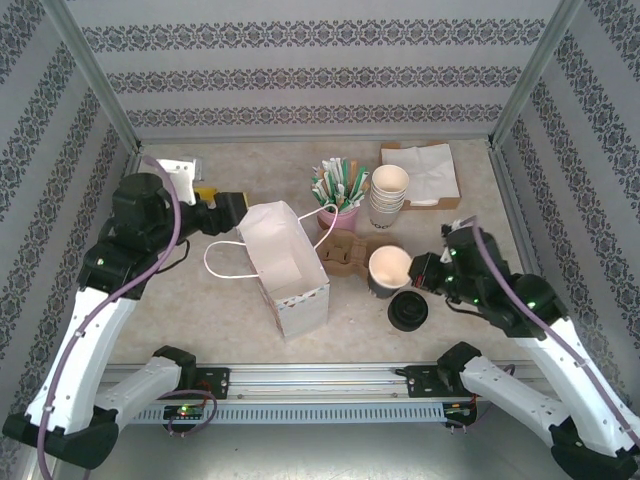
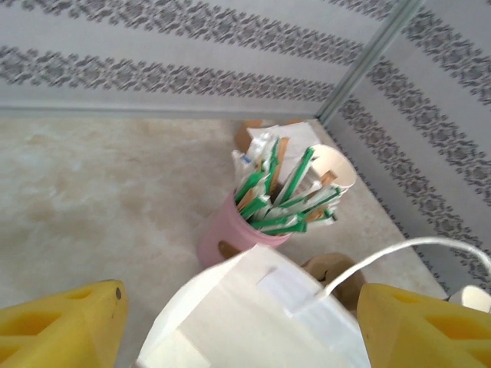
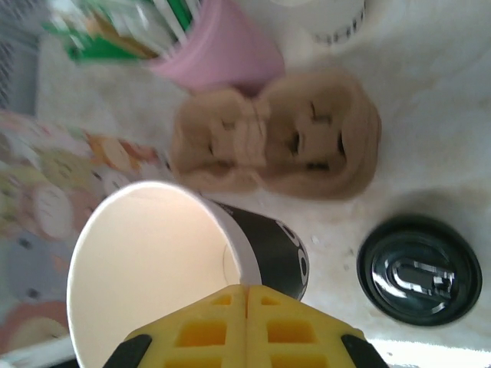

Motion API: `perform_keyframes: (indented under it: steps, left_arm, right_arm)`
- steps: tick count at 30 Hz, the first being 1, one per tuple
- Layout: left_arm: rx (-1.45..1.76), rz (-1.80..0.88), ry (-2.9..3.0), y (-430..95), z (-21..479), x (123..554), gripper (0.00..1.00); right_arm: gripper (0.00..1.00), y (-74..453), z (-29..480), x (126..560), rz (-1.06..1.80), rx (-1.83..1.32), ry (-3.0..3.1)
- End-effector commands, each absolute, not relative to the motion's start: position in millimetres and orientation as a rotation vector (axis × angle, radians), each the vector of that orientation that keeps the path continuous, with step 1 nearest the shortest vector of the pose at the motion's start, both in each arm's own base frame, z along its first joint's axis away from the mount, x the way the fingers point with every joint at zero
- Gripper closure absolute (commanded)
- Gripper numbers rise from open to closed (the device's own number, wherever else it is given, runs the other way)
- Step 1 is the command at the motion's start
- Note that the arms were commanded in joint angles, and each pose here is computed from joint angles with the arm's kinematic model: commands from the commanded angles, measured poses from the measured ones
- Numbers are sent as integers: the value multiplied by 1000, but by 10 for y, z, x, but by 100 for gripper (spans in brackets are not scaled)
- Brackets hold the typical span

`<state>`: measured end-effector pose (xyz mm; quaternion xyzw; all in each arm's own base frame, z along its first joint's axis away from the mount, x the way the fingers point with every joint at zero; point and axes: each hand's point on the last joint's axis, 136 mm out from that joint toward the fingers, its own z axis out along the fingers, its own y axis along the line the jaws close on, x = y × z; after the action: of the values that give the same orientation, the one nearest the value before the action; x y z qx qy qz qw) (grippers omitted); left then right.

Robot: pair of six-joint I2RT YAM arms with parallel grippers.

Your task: Pack the takeout coffee

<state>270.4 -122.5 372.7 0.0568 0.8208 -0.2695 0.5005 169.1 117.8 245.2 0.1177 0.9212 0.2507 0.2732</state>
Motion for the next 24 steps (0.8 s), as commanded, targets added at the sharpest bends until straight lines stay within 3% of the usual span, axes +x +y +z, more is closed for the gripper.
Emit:
perform_keyframes:
  steps: [1,10,22,24]
  left_arm:
    - [55,-538,2041,-971,3633,2508,21]
    - [-3,-549,2102,-892,3502,2264,21]
    - [-21,-557,2137,-886,3320,2211,22]
    - [-22,-558,2132,-885,3310,2214,22]
  right_arm:
    - [100,1207,2234,1700,618,345,2488]
    - [100,1579,1613,1785,613,256,2518]
    - [100,1447,1219,1563,502,253,2607]
    - [94,1431,1211,1555,499,252,2608]
